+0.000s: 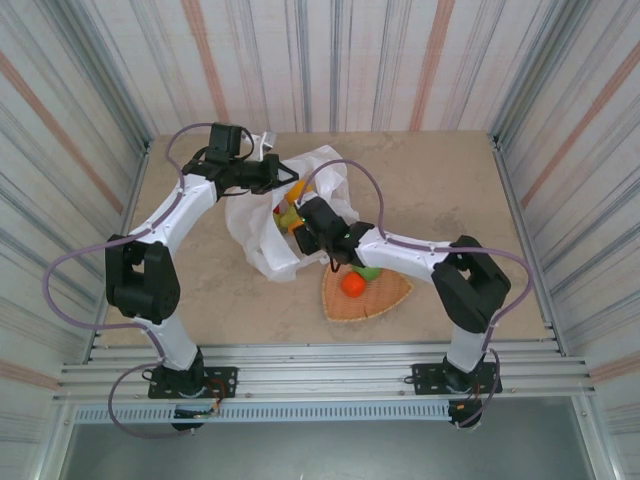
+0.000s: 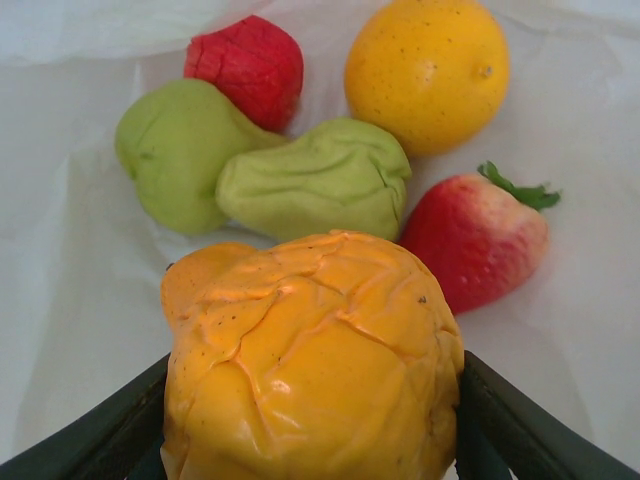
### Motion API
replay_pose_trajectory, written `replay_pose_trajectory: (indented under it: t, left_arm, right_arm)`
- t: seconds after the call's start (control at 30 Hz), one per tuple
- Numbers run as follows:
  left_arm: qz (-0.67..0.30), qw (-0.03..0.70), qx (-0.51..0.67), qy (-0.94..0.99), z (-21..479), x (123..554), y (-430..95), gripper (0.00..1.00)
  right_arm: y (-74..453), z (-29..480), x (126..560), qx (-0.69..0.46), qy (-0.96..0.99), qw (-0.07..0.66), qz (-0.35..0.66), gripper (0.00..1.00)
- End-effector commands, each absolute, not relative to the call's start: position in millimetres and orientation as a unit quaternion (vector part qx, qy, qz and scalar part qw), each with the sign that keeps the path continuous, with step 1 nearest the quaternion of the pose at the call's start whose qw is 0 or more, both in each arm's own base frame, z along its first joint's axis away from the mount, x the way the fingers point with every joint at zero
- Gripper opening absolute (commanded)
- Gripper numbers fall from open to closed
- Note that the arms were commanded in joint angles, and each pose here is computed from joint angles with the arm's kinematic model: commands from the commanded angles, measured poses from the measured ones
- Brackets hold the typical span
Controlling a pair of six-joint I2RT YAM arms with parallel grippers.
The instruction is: Place the fruits into the plastic bag
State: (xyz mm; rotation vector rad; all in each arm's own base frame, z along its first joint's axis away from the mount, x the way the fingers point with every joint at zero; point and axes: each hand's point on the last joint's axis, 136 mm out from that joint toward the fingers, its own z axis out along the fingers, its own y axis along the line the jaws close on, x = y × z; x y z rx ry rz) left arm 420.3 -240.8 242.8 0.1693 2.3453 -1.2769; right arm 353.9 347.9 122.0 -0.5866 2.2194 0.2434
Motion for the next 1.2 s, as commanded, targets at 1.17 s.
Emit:
replay_pose_trajectory:
  t: [1.17]
  left_arm:
    - [-0.477, 0.227, 0.055, 0.847, 249.6, 418.6, -237.4, 0.0]
  right_arm:
    - [388.4, 136.0, 407.1, -0.136, 0.856, 0.447, 0.219, 0.88]
